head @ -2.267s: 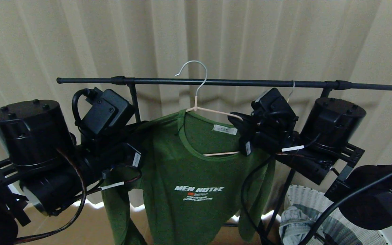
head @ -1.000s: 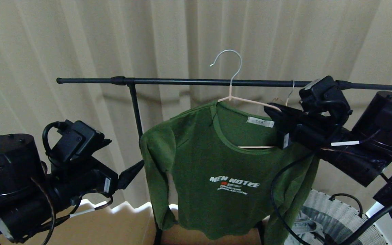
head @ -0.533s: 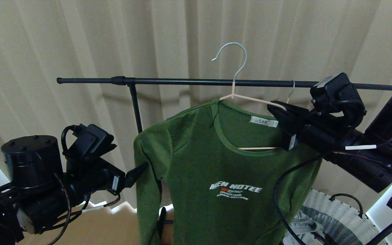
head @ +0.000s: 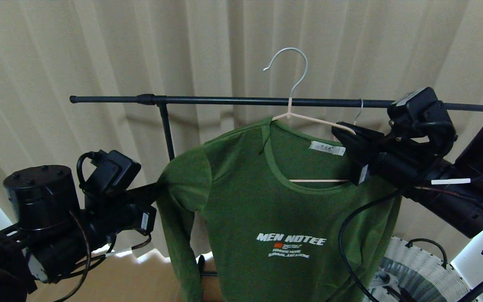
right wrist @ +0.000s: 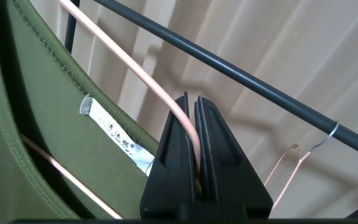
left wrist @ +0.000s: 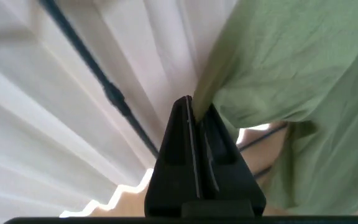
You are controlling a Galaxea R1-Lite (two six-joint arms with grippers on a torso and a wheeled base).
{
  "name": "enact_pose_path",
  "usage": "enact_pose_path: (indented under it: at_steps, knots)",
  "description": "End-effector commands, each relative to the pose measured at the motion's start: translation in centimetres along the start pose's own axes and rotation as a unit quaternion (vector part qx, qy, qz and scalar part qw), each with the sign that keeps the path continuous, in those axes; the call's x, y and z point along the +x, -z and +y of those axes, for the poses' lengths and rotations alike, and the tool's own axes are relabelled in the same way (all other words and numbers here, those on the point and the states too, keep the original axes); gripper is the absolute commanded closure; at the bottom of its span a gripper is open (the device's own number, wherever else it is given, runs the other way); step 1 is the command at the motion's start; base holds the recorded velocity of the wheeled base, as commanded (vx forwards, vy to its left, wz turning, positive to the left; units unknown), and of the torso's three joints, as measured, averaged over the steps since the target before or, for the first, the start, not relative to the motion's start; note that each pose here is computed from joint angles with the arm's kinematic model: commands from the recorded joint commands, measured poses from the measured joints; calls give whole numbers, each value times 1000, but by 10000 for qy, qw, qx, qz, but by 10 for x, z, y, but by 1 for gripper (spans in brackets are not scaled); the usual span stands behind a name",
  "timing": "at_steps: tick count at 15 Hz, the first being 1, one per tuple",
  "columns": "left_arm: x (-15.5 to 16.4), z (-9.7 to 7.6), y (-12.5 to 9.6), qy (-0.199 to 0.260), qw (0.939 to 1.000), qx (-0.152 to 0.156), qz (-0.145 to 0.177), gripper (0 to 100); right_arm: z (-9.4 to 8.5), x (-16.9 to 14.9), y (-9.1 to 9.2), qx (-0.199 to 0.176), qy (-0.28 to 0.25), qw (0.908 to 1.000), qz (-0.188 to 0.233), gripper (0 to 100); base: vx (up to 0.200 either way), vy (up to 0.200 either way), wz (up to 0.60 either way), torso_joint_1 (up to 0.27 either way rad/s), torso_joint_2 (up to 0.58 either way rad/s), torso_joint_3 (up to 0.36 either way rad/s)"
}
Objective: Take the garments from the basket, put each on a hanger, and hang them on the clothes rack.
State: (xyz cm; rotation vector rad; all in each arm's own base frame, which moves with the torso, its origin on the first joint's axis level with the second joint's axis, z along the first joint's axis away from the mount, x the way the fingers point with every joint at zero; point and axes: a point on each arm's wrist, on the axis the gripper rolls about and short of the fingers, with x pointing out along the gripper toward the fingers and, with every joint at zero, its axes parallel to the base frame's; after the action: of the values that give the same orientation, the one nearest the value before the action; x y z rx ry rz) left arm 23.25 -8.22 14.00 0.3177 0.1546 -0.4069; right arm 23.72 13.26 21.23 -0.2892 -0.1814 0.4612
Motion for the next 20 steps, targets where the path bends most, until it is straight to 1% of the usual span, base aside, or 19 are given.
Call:
enact_pose_path:
  at_steps: [1, 2, 3, 4, 5, 7, 8, 10, 11, 12, 13, 14, 16, 18, 19, 20]
  knots:
    - [-2, 13, 8, -299, 9995, -13, 118, 100, -1, -1, -1, -3, 37, 10000, -14, 100, 0, 0, 0, 0, 0, 0]
    - [-4, 19, 11, -413, 9990, -1, 154, 100, -2, -1, -1, -4, 56, 10000, 1, 100, 0, 0, 0, 0, 0, 0]
    - [-9, 36, 20, -781, 9964, 147, 301, 100, -6, -1, 0, -20, 138, 9999, 20, 100, 0, 0, 0, 0, 0, 0]
    - [-12, 42, 23, -908, 9951, 236, 321, 100, -6, -1, 0, -21, 148, 9999, 15, 100, 0, 0, 0, 0, 0, 0]
    - [-15, 46, 26, -1030, 9937, 317, 317, 100, -7, -1, 0, -22, 153, 9999, 25, 100, 0, 0, 0, 0, 0, 0]
    - [-17, 44, 25, -1026, 9939, 332, 244, 100, -6, 0, 0, -21, 145, 9999, 23, 100, 0, 0, 0, 0, 0, 0]
    - [-17, 43, 25, -994, 9942, 332, 223, 0, -6, 0, 0, -21, 145, 9999, 23, 100, 0, 0, 0, 0, 0, 0]
    - [-17, 39, 23, -915, 9951, 328, 177, 0, -6, -1, 2, -22, 140, 9999, 61, 100, 0, 0, 0, 0, 0, 0]
    - [-17, 37, 20, -836, 9959, 347, 84, 0, -6, -1, 2, -30, 138, 9999, 93, 100, 0, 0, 0, 0, 0, 0]
    - [-20, 35, 15, -688, 9968, 372, -149, 0, -6, -1, 3, -32, 135, 9998, 124, 100, 0, 0, 0, 0, 0, 0]
    - [-23, 34, 13, -621, 9969, 394, -278, 0, -6, -1, 4, -33, 145, 9998, 144, 100, 0, 0, 0, 0, 0, 0]
    - [-35, 33, 7, -625, 9950, 499, -605, 0, -8, -3, 12, -57, 345, 9984, 438, 100, 0, 0, 0, 0, 0, 0]
    - [-53, 31, 2, -721, 9921, 623, -814, 0, -6, -5, 22, -92, 626, 9938, 918, 100, 0, 0, 0, 0, 0, 0]
    - [-79, 27, -2, -859, 9879, 729, -1064, 0, -6, -7, 31, -165, 976, 9850, 1414, 100, 0, 0, 0, 0, 0, 0]
    - [-86, 26, -3, -899, 9865, 751, -1144, 0, -6, -7, 32, -179, 1082, 9826, 1502, 100, 0, 0, 0, 0, 0, 0]
    - [-100, 23, -5, -961, 9838, 773, -1305, 0, -7, -5, 34, -207, 1280, 9786, 1596, 100, 0, 0, 0, 0, 0, 0]
